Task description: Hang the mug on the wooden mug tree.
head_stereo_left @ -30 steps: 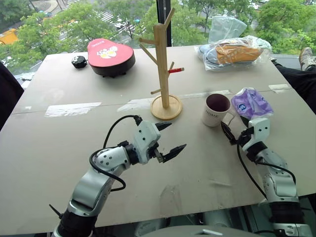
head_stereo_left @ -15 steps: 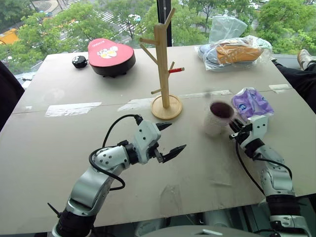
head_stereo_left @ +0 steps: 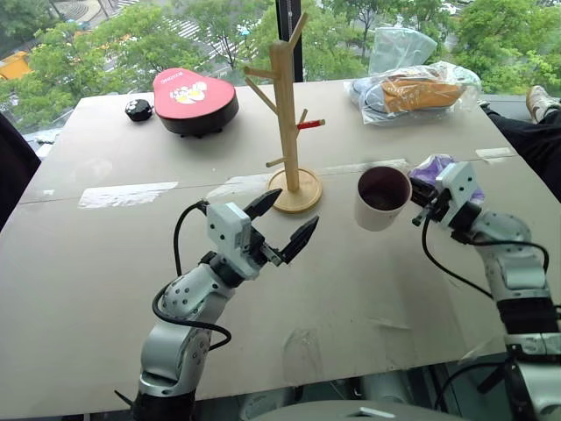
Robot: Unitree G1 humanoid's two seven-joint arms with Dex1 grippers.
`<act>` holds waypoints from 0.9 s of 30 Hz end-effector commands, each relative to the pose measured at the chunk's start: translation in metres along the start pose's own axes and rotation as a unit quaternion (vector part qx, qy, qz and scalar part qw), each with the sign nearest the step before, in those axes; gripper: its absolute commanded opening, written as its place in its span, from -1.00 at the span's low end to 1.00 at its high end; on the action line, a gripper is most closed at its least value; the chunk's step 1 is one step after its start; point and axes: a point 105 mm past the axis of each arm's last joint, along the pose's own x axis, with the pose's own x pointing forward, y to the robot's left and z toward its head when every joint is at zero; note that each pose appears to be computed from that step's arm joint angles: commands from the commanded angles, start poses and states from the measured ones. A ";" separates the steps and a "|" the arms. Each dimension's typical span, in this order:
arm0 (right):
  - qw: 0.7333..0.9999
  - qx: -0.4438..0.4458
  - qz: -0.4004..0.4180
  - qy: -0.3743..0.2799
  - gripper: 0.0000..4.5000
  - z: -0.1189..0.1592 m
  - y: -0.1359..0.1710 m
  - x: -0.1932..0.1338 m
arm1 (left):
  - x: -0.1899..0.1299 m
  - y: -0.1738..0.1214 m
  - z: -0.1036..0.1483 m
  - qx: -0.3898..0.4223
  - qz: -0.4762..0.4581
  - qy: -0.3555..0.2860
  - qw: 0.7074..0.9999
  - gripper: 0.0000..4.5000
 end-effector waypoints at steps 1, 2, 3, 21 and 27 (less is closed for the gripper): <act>0.984 -0.141 0.109 -0.014 -0.98 0.051 -0.010 0.022 | 0.002 0.003 0.031 0.013 0.049 -0.096 0.994 1.00; 0.979 -0.160 0.127 -0.012 -0.98 0.060 -0.014 0.029 | 0.002 0.002 0.032 0.008 0.053 -0.104 0.993 1.00; 0.975 -0.172 0.140 -0.008 -0.98 0.067 -0.017 0.035 | 0.003 -0.001 0.033 0.003 0.051 -0.110 0.993 1.00; 0.920 -0.318 0.227 0.004 -0.98 0.129 -0.022 0.104 | -0.001 -0.008 0.032 0.016 0.066 -0.117 0.991 1.00; 0.920 -0.332 0.208 -0.001 -0.98 0.144 -0.025 0.120 | -0.002 -0.007 0.029 0.015 0.077 -0.116 0.990 1.00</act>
